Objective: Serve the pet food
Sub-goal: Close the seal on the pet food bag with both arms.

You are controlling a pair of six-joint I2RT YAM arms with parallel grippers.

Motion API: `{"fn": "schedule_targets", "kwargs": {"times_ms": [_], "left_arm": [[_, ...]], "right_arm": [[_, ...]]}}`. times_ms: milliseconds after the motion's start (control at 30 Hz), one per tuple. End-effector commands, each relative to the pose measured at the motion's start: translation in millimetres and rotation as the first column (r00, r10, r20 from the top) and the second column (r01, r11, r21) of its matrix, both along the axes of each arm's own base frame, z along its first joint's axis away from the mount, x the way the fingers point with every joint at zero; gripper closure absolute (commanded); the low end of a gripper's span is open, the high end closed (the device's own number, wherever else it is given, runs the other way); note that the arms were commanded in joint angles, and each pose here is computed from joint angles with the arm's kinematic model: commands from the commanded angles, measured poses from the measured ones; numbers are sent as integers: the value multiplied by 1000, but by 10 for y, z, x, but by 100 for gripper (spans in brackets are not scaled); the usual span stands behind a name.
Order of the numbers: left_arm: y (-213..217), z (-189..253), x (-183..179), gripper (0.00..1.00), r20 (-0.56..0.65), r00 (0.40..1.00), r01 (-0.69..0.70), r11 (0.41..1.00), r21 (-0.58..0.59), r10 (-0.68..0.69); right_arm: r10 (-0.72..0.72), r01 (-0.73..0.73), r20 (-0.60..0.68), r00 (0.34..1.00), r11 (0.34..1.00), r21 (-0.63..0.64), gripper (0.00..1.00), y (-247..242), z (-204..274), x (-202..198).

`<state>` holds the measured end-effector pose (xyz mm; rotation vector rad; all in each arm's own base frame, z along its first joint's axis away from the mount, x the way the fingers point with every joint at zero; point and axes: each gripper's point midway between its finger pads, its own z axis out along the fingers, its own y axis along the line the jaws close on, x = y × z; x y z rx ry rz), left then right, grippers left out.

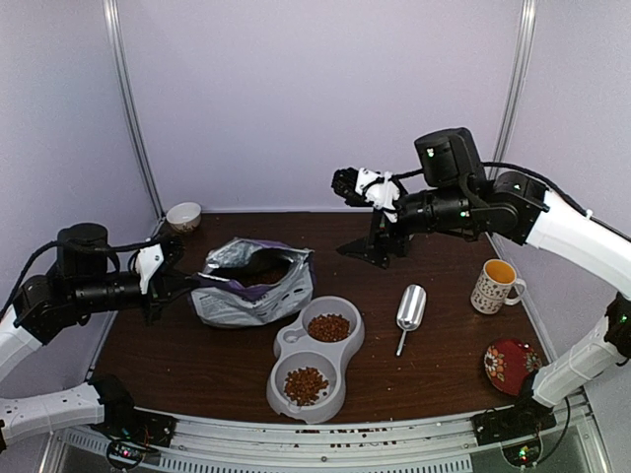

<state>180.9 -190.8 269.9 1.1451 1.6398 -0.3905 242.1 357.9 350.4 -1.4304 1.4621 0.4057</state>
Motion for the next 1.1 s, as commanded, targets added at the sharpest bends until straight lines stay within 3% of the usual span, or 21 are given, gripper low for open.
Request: {"fn": "schedule_targets", "kwargs": {"times_ms": [0, 300, 767, 1067], "left_arm": [[-90, 72, -7, 100, 2, 1000, 27, 997, -71, -27], [-139, -3, 24, 100, -23, 999, 28, 996, -80, -30], [-149, -76, 107, 100, -40, 999, -10, 995, -103, 6], [-213, -107, 72, 100, -56, 998, 35, 995, -90, -40]], "right_arm": [[125, -119, 31, 992, 982, -147, 9, -12, -278, -87], [220, -193, 74, 973, 945, -265, 10, -30, -358, 22], [346, -309, 81, 935, 905, -292, 9, 52, -310, 145], [395, -364, 47, 917, 881, -302, 9, 137, -370, 205]]}}
